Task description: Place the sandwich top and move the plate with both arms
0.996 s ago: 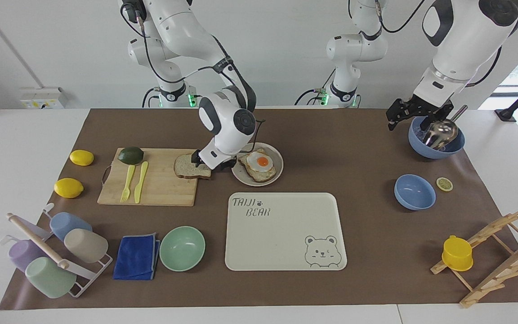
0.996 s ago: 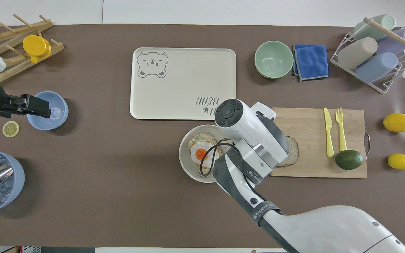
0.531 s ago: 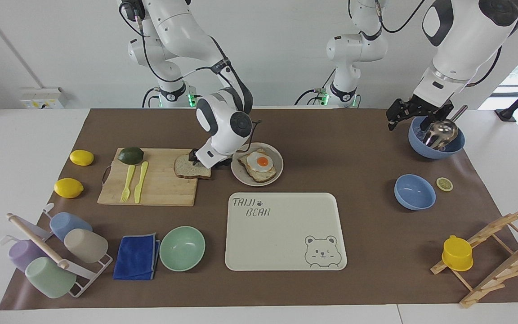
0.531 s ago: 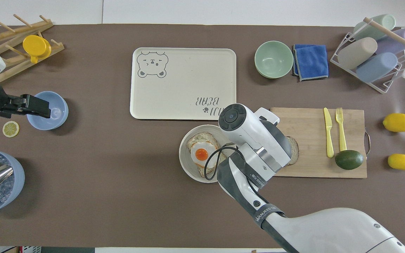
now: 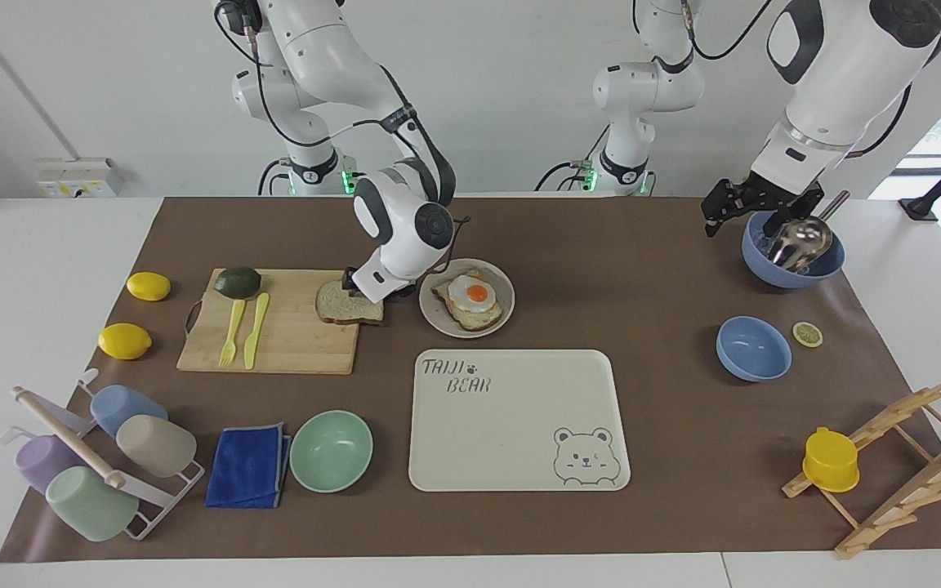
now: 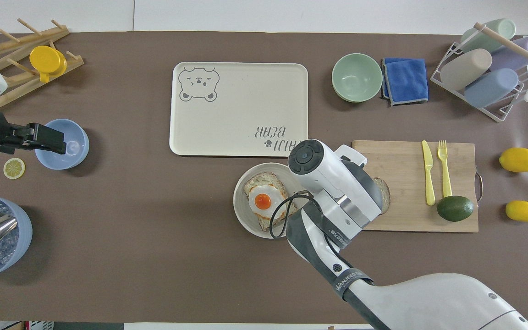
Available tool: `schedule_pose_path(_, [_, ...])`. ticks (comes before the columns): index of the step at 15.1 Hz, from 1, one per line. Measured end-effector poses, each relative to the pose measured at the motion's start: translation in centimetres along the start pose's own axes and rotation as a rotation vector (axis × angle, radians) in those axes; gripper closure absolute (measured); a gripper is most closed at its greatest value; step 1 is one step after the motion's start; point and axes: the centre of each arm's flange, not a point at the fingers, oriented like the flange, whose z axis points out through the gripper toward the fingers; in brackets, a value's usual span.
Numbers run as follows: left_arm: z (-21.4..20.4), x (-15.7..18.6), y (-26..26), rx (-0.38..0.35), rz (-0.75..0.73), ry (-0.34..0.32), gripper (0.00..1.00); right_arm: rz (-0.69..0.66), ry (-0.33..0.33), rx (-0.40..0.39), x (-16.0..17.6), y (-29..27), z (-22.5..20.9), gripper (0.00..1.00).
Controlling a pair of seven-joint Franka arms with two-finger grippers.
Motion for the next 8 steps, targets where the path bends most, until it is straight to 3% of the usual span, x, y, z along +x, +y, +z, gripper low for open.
schedule_pose_path(1, [0.0,0.0,0.0,0.0,0.0,0.0,0.0,-0.003,-0.001,0.0,0.0,0.0,0.0,0.26])
schedule_pose_path(6, [0.0,0.0,0.0,0.0,0.0,0.0,0.0,-0.021,0.036,0.005,-0.9,-0.7,-1.9,0.78])
schedule_pose_path(7, [0.0,0.0,0.0,0.0,0.0,0.0,0.0,-0.021,0.045,0.01,-0.8,-0.7,-2.4,0.85])
schedule_pose_path(8, [0.0,0.0,0.0,0.0,0.0,0.0,0.0,-0.02,0.053,0.021,-0.7,-0.8,-3.0,0.86])
